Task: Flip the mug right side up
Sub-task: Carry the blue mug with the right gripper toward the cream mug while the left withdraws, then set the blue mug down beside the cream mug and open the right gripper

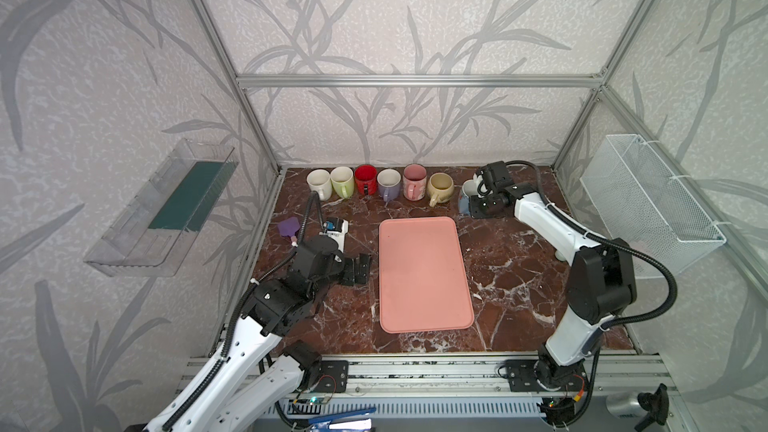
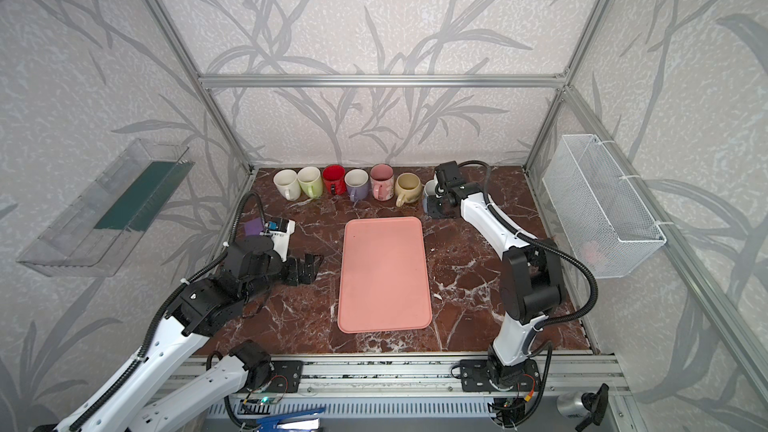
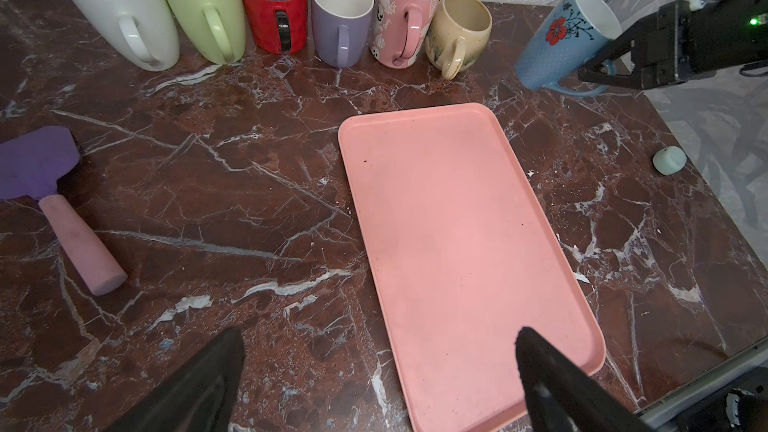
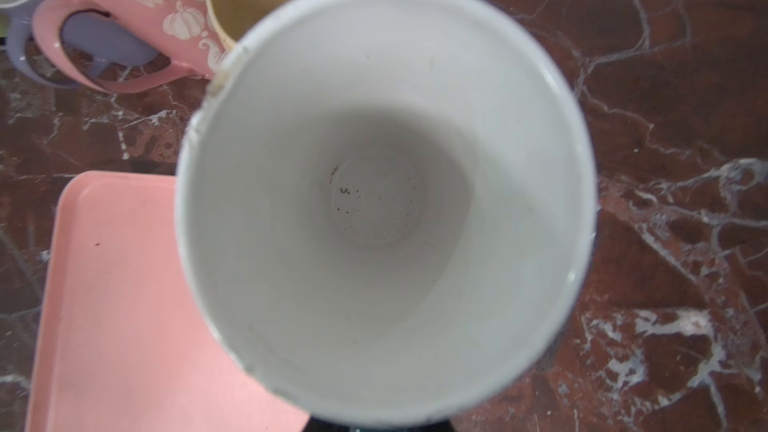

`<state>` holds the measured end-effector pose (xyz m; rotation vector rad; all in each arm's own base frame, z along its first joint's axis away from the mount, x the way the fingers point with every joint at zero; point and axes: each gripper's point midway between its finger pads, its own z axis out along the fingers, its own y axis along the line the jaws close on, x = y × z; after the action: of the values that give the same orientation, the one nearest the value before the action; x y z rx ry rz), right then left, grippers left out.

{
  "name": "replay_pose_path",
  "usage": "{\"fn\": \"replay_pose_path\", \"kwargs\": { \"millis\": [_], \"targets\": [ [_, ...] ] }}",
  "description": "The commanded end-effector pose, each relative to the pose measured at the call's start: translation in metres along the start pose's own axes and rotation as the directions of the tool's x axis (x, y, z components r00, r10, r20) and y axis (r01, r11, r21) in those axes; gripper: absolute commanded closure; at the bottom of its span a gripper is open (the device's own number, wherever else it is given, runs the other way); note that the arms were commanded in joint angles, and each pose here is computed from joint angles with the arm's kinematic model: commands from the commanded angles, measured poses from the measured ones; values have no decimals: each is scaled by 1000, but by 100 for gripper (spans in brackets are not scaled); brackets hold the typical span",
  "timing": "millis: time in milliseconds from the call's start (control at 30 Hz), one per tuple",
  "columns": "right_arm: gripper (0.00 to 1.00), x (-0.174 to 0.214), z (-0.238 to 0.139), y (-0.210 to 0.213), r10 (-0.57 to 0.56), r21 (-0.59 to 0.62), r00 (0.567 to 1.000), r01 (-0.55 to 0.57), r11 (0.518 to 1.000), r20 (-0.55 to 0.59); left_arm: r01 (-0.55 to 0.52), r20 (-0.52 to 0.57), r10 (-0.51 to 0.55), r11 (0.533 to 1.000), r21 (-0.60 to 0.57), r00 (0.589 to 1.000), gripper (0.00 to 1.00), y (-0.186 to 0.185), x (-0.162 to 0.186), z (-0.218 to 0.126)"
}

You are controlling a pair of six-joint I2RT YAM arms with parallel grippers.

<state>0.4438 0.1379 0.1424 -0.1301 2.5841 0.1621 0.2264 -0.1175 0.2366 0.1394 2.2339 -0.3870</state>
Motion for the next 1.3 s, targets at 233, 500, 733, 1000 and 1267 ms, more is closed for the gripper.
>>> {"fn": "replay_pose_path", "kwargs": {
  "millis": [233,500,733,1000,1267],
  "targets": [
    [100,-46,33,-19,-81,118,995,74,990,53,-11,12,12,997,-71,1000,1,16,4,-4],
    [100,-62,56,-23,-61,122,996,53,991,62,-1,56,6,996,-91,998,1,21,-2,-9],
    [100,-66,76,-23,-26,79,998,21,997,63,17,77,-9,995,-101,997,0,26,-5,-9],
    [100,-69,92,-24,-26,79,998,21,997,64,39,54,-33,993,-109,998,1,30,-4,-2],
    [100,-69,102,-26,-34,89,997,29,996,64,69,45,-65,993,-100,997,1,33,-5,3]
  ]
}}
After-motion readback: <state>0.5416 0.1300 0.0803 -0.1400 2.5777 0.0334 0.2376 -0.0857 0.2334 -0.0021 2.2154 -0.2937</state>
